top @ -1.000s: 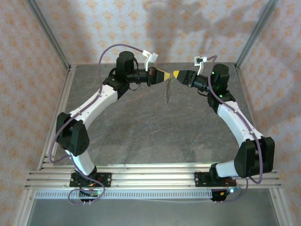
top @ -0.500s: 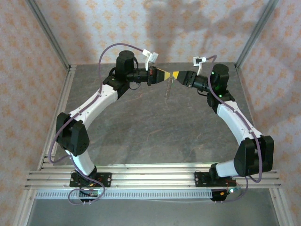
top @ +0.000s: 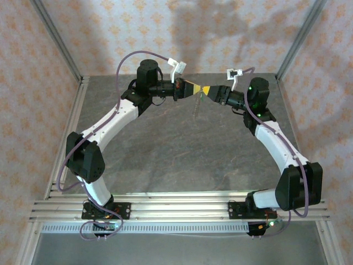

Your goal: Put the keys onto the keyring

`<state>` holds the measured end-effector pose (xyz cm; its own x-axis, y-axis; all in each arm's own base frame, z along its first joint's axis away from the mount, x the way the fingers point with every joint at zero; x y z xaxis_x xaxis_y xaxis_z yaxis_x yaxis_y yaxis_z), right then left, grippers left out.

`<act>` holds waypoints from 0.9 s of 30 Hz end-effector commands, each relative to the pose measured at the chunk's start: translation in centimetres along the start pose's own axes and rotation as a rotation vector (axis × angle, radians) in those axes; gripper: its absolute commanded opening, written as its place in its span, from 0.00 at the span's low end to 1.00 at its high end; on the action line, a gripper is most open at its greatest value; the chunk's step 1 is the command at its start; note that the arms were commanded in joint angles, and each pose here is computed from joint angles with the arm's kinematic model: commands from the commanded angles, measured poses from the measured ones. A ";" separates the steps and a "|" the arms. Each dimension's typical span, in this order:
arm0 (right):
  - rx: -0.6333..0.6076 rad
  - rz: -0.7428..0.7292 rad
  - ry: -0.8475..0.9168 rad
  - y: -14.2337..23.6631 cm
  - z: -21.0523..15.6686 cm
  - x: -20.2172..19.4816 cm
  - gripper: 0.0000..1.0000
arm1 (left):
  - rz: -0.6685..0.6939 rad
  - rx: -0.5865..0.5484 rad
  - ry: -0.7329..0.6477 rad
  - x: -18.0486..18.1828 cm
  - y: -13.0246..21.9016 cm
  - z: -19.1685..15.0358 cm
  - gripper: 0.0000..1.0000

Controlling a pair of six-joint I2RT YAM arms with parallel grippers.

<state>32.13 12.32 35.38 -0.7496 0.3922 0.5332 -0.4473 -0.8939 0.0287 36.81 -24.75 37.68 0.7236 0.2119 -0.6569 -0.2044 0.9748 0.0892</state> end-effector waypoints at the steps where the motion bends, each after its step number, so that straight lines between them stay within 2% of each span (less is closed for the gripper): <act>1: -0.024 0.035 0.061 0.3 0.5 1.4 0.35 | -0.048 -0.029 -0.071 -2.6 0.4 1.5 0.00; 8: -0.008 0.047 0.054 -0.5 0.1 1.5 0.32 | -0.048 -0.030 -0.071 -2.6 0.4 1.4 0.00; 13: 0.012 0.056 0.044 -1.4 -0.4 1.4 0.23 | -0.049 -0.030 -0.072 -2.6 0.4 1.4 0.00; 17: 0.033 0.058 0.030 -2.2 -0.9 1.3 0.21 | -0.048 -0.031 -0.072 -2.7 0.4 1.3 0.00; 24: 0.060 0.056 0.029 -2.1 -1.2 1.6 0.22 | -0.042 -0.050 -0.072 -2.5 0.3 1.3 0.00; 27: 0.039 0.032 0.044 -1.5 -0.9 2.0 0.26 | -0.035 -0.066 -0.083 -2.6 0.4 1.1 0.00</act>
<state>32.21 13.79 34.53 -0.7359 0.4085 0.5399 -0.4512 -0.8905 0.0589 37.04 -24.60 37.56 0.7142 0.2346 -0.6594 -0.2293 0.9686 0.0962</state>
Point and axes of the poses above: each hand's point on the last joint's axis, 136 mm out from that joint toward the fingers, its own y axis back along the fingers, its own x axis along the line the jaws close on, z = x × y, the point moved 9 cm from there along y, back along the fingers, and after that the axes turned 9 degrees about y, right-handed, at the moved point
